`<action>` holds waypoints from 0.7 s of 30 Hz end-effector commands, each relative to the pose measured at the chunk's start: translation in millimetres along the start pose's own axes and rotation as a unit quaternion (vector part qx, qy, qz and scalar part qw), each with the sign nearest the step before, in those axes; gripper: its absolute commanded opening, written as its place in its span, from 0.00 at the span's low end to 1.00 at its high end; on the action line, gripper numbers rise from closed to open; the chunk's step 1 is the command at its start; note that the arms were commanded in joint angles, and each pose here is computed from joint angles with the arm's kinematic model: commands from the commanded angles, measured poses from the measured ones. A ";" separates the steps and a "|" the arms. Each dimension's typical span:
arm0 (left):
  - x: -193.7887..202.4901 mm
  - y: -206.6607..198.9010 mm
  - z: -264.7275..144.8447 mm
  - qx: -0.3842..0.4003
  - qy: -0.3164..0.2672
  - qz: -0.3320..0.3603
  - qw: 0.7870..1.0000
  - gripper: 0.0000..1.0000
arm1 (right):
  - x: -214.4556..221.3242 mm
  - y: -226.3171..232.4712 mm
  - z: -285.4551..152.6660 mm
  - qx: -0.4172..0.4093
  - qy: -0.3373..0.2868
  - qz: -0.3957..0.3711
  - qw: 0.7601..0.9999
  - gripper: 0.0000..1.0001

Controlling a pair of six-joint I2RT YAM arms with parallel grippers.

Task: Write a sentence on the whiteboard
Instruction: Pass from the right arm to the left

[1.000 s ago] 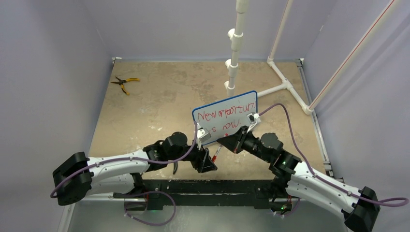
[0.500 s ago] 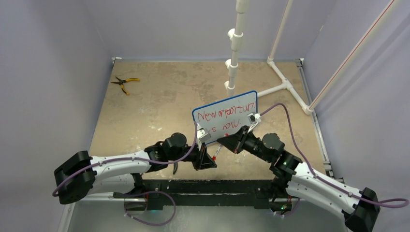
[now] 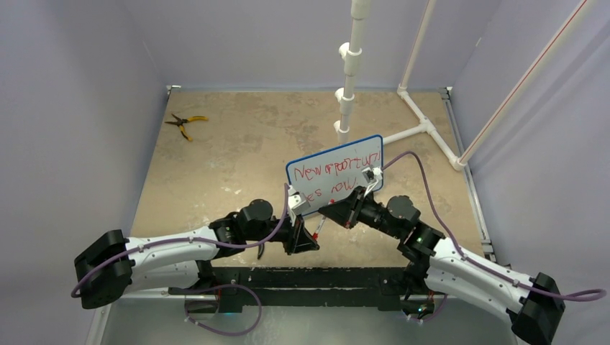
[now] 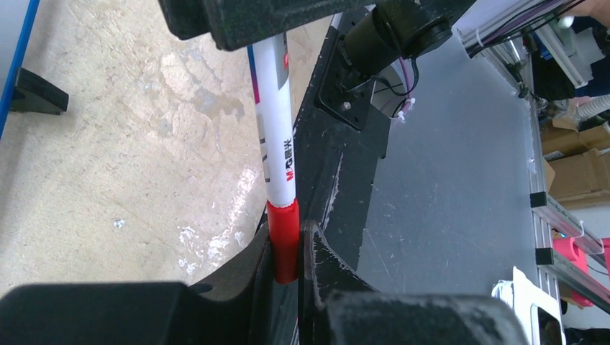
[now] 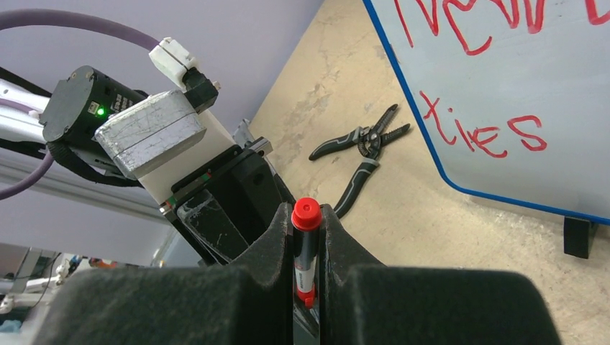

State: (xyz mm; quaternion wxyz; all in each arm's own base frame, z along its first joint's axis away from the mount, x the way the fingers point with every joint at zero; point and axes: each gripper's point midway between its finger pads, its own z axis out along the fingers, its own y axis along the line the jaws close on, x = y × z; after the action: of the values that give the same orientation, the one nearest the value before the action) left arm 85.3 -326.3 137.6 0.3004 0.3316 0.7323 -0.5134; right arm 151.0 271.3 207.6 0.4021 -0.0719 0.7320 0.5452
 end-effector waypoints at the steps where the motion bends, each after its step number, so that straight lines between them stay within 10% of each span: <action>1: -44.5 -15.7 -3.2 0.019 -0.078 0.066 0.995 0.00 | 27.6 0.4 1.8 -0.019 0.067 -0.004 0.998 0.00; 21: -91.8 -57.0 -9.8 0.088 -0.137 0.142 0.976 0.00 | 76.2 -14.4 -10.4 -0.033 0.133 0.025 0.990 0.00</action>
State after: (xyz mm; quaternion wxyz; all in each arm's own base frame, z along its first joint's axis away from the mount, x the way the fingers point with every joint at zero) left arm 81.4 -318.8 135.9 0.3146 0.3634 0.7188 -0.5022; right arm 141.1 279.6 204.6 0.3946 -0.0958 0.7045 0.5820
